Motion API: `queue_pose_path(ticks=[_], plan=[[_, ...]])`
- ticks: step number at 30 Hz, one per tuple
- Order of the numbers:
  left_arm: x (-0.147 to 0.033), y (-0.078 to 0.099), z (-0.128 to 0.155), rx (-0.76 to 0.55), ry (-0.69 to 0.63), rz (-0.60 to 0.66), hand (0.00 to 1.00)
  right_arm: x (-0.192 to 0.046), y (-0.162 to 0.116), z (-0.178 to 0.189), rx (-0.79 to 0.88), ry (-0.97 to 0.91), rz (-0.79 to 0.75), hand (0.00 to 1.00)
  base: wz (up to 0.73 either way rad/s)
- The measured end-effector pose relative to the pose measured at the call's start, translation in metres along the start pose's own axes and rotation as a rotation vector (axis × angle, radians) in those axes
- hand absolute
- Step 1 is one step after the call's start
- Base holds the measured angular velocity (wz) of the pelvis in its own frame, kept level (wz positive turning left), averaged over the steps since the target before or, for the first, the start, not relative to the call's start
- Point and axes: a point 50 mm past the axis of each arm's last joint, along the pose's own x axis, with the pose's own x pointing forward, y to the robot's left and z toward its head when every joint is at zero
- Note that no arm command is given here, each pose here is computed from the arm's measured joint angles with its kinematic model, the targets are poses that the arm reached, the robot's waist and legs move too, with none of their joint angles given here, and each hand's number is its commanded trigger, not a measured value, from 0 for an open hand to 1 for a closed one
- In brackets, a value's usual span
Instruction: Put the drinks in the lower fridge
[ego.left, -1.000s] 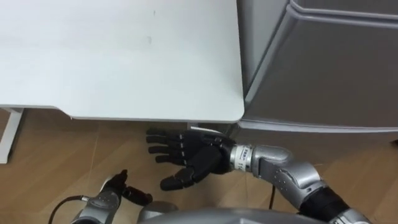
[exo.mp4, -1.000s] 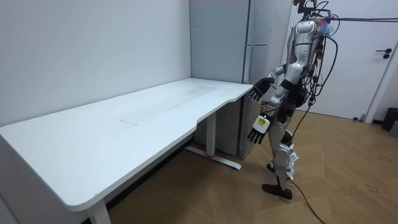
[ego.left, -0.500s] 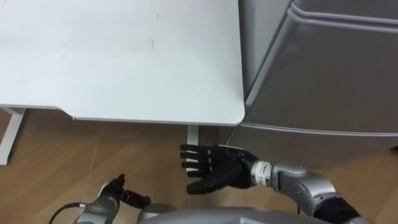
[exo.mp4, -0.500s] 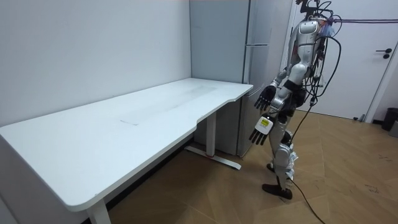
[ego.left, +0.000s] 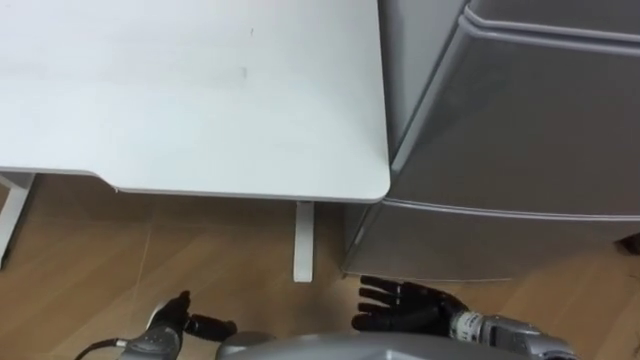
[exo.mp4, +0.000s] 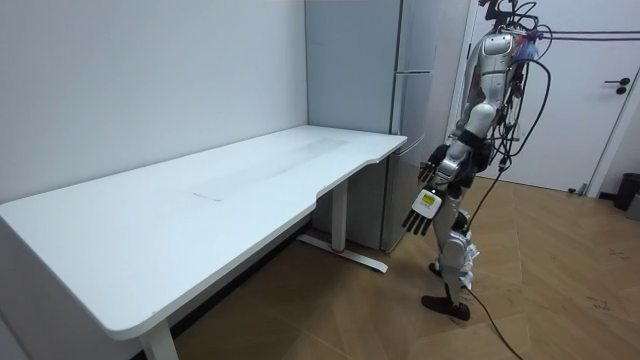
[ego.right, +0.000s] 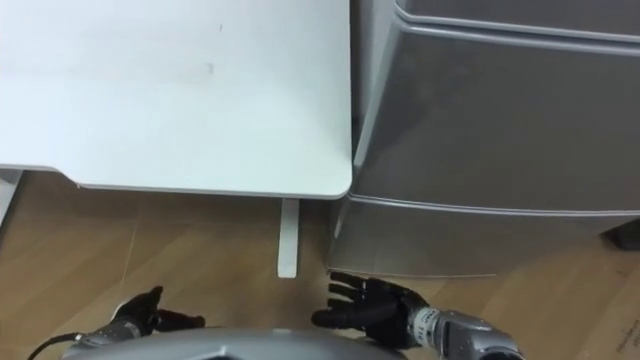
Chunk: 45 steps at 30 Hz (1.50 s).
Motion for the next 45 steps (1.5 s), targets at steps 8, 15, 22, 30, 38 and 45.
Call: queue_pose_path(ticks=[8, 15, 22, 30, 38, 45], plan=[[-0.001, 0.003, -0.012, -0.063, 0.028, 0.027, 0.00, -0.007, -0.018, -0.016, 0.152, -0.031, -0.217, 0.00, 0.00], [-0.004, 0.001, -0.031, -0.103, 0.073, 0.052, 0.00, -0.021, -0.032, -0.049, 0.232, 0.027, -0.446, 0.00, -0.02], [-0.011, -0.001, -0.061, -0.059, 0.164, 0.064, 0.00, -0.026, -0.038, -0.050, 0.240, 0.033, -0.547, 0.00, 0.05], [-0.017, -0.009, -0.084, 0.025, 0.280, 0.004, 0.00, -0.037, -0.050, -0.048, 0.272, 0.012, -0.661, 0.00, 0.12], [-0.015, -0.005, -0.081, 0.051, 0.302, -0.002, 0.00, -0.039, -0.050, -0.055, 0.311, 0.039, -0.676, 0.00, 0.12], [-0.015, -0.005, -0.081, 0.063, 0.314, -0.002, 0.00, -0.039, -0.049, -0.060, 0.336, 0.062, -0.681, 0.00, 0.02]])
